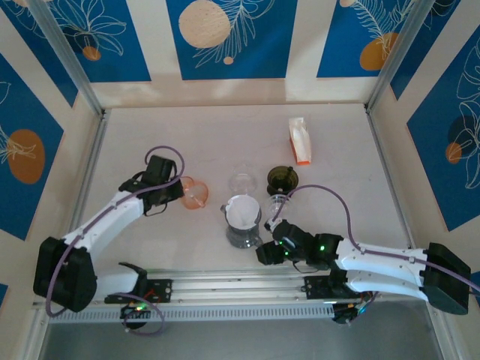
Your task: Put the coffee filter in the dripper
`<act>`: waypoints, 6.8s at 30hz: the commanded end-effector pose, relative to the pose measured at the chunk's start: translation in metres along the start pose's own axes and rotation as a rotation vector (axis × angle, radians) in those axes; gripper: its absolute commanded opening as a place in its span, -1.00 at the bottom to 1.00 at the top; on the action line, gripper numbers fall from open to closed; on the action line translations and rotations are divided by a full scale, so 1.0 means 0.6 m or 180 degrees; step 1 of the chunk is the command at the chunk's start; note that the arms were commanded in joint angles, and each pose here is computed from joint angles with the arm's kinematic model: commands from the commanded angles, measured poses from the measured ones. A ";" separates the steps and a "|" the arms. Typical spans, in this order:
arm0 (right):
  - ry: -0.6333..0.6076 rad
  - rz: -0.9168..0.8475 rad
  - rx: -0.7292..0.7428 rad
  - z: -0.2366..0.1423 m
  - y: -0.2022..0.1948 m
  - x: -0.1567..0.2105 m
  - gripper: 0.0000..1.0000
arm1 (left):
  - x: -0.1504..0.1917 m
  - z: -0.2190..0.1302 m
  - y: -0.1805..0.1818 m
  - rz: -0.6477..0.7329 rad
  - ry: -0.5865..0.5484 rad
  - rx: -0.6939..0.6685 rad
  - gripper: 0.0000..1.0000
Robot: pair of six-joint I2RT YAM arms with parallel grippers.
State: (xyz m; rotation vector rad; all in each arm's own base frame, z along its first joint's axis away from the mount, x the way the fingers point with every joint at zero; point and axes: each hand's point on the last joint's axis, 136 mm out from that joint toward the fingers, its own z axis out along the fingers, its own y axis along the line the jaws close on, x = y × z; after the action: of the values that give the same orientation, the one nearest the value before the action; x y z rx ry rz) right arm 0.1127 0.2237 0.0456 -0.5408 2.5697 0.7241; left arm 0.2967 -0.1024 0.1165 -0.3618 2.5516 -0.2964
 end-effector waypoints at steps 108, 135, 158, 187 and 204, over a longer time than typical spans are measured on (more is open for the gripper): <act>-0.0755 0.1209 0.1717 -0.159 -0.148 -0.140 0.19 | 0.221 -0.021 -0.208 0.2131 0.0537 0.0222 -1.00; -0.0275 0.1795 0.1156 -0.068 -0.190 -0.154 -0.50 | 0.133 -0.162 -0.227 0.1677 -0.0398 0.1051 0.81; 0.0014 0.0430 0.0098 -0.186 0.071 -0.224 -1.00 | 0.136 -0.161 -0.076 0.1162 -0.0902 0.0889 0.99; 0.0428 0.0386 0.0065 -0.062 0.103 -0.239 -1.00 | 0.134 -0.163 -0.065 0.1179 -0.0977 0.0891 0.99; -0.0204 0.0576 0.0435 -0.127 0.034 -0.292 0.28 | 0.138 -0.155 -0.067 0.1181 -0.0968 0.0899 0.99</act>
State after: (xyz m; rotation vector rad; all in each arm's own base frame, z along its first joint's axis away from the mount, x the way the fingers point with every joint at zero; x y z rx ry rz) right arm 0.2134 0.2652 0.1830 -0.3366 2.6759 0.6565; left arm 0.1847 -0.1543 0.1669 0.1599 2.1918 -0.4359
